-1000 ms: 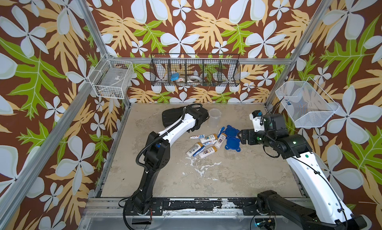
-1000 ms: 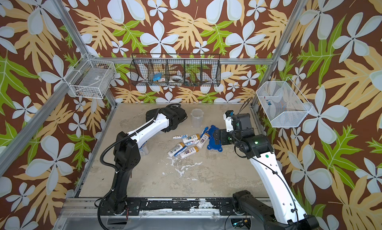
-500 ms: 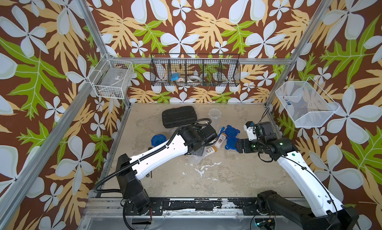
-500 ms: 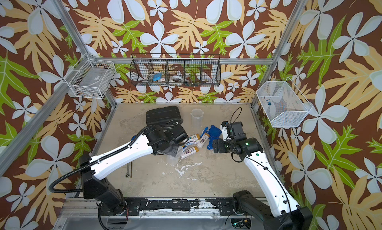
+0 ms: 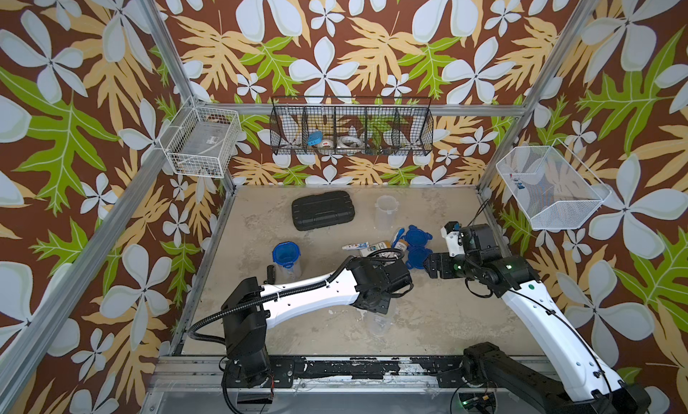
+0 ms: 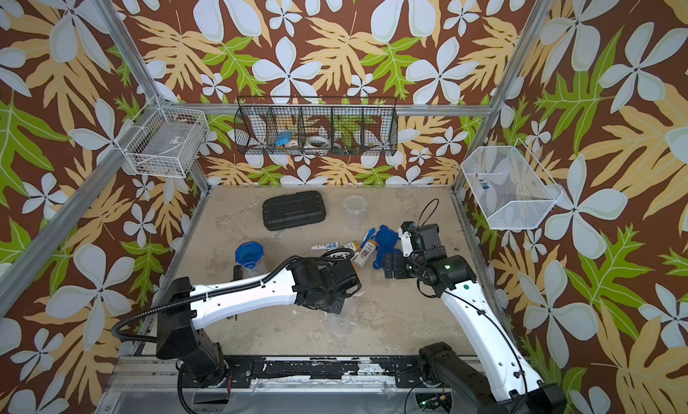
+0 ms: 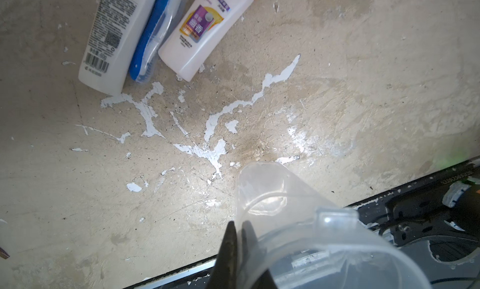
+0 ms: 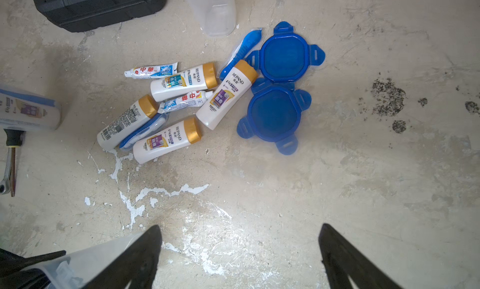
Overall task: Pack away toiletry kits
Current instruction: Place the container at the center of the board.
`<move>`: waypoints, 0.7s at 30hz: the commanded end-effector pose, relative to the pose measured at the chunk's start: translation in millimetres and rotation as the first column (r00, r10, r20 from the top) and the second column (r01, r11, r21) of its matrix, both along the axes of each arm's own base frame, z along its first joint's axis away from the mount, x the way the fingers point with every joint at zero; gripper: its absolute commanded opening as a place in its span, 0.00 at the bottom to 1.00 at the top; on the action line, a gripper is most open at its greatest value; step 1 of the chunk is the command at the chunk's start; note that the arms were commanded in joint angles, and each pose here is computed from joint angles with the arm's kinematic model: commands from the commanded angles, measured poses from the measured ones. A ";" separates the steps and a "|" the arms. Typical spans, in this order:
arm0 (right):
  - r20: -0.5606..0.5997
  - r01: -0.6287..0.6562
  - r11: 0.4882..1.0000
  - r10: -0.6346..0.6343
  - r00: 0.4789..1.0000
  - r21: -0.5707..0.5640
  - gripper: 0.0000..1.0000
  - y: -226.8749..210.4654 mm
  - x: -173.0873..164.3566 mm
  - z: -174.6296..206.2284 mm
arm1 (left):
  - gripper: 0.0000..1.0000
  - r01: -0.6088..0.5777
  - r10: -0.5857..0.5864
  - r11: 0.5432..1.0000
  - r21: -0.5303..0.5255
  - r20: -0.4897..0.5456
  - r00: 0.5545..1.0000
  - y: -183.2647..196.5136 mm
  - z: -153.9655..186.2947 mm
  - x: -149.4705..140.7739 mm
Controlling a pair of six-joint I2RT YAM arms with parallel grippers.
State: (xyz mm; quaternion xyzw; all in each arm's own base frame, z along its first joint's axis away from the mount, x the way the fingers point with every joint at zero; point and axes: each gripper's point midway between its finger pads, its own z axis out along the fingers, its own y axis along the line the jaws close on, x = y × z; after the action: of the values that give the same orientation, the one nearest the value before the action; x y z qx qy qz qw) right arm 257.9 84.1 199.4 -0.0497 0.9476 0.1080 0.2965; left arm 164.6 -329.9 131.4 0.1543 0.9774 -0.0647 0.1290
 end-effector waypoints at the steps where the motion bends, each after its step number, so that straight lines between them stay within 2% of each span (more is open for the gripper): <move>1: 0.002 0.024 1.000 -0.024 1.000 -0.009 0.94 -4.3 -1.1 1.6 | 0.15 -0.016 0.016 0.999 -0.046 -0.002 1.000 -5.2 -0.1 -0.8; 8: 0.026 0.031 0.999 -0.030 0.999 -0.012 0.94 -5.5 1.8 10.8 | 0.28 -0.025 0.025 0.998 -0.062 -0.010 1.000 -0.8 0.5 -4.5; 13: 0.042 0.033 0.999 -0.033 0.999 -0.004 0.94 -4.4 5.2 16.1 | 0.31 -0.034 0.033 0.998 -0.054 -0.004 0.999 8.1 7.0 -6.2; 17: 0.046 0.031 1.000 -0.030 0.998 -0.003 0.94 -3.7 6.6 17.0 | 0.42 -0.034 0.035 0.999 -0.039 0.018 0.999 14.9 17.0 -4.4; 21: 0.039 0.029 1.000 -0.029 0.999 0.000 0.94 -3.3 5.4 13.9 | 0.54 -0.029 0.032 0.997 -0.076 0.044 0.999 14.9 40.7 4.0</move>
State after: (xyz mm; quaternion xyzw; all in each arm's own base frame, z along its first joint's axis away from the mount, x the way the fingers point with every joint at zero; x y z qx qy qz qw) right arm 261.8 81.2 212.9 -0.0431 0.9431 0.1022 0.3135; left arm 162.5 -321.9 159.9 0.1366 0.9744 -0.1018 0.1469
